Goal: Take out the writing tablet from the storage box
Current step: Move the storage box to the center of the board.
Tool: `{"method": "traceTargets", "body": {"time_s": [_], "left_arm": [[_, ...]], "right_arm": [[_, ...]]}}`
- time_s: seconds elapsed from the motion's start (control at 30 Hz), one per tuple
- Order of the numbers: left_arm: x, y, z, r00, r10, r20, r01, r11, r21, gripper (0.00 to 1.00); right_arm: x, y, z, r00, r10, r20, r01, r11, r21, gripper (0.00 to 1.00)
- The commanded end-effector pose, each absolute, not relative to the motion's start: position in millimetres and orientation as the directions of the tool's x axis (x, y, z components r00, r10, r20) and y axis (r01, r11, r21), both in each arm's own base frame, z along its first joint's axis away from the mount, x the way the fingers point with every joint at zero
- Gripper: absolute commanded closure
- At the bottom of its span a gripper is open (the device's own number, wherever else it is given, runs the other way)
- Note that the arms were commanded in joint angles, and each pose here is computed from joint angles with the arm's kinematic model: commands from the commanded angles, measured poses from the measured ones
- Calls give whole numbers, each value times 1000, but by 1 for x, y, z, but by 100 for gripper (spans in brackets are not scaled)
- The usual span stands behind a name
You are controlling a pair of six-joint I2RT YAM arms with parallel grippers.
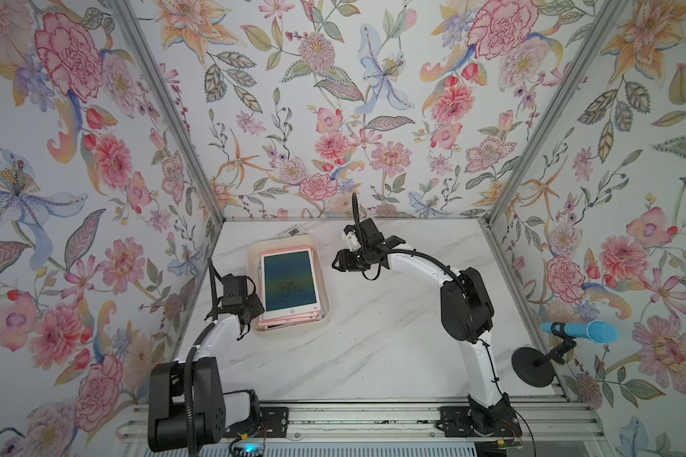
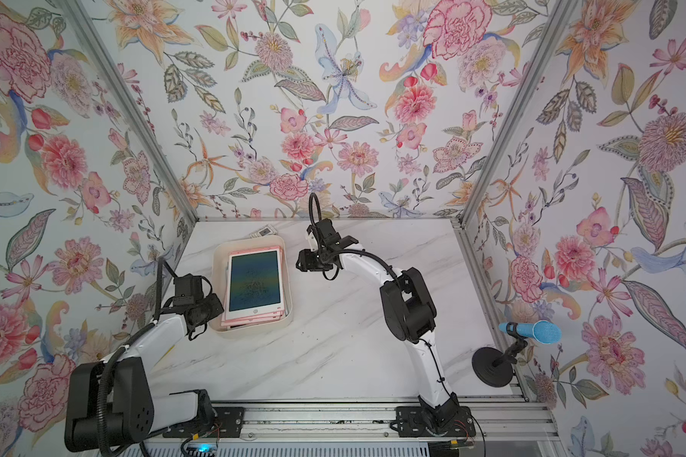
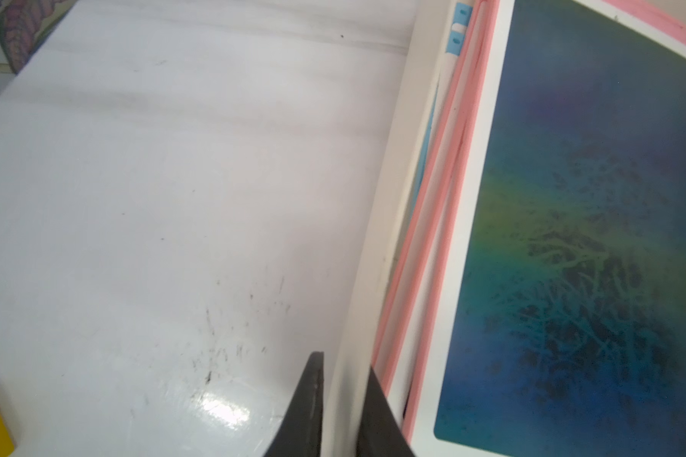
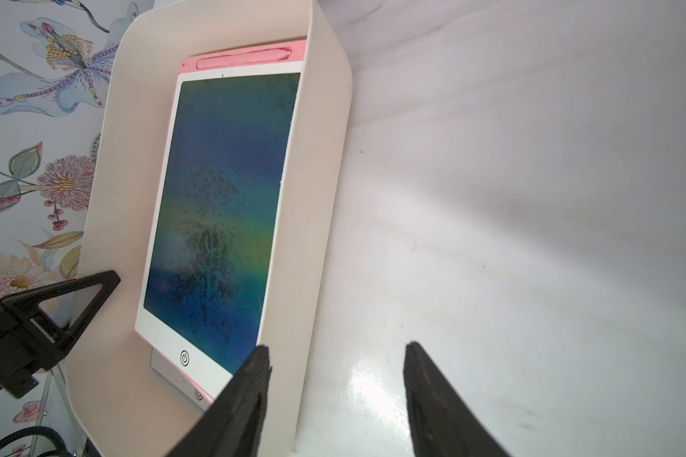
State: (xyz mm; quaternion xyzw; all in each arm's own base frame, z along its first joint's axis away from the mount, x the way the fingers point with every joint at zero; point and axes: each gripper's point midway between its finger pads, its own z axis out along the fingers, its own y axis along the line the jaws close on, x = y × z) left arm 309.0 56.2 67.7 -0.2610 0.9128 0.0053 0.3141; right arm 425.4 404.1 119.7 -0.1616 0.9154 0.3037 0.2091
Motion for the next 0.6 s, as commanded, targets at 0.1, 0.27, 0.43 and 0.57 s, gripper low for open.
{"method": "traceTargets", "body": {"time_s": [0.1, 0.27, 0.43, 0.57], "left_arm": [[303, 89, 80, -566, -526, -634, -592, 795, -132, 84], [305, 95, 69, -580, -530, -619, -599, 792, -117, 84], [307, 112, 61, -571, -549, -610, -630, 770, -103, 85], [311, 124, 61, -563, -546, -620, -652, 755, -74, 84]], "right_arm": [[413, 427, 95, -881, -221, -419, -427, 754, 500, 43], [413, 439, 98, -870, -235, -433, -451, 732, 510, 39], [415, 448, 95, -865, -249, -435, -467, 716, 519, 37], [419, 454, 94, -852, -264, -452, -490, 706, 512, 36]]}}
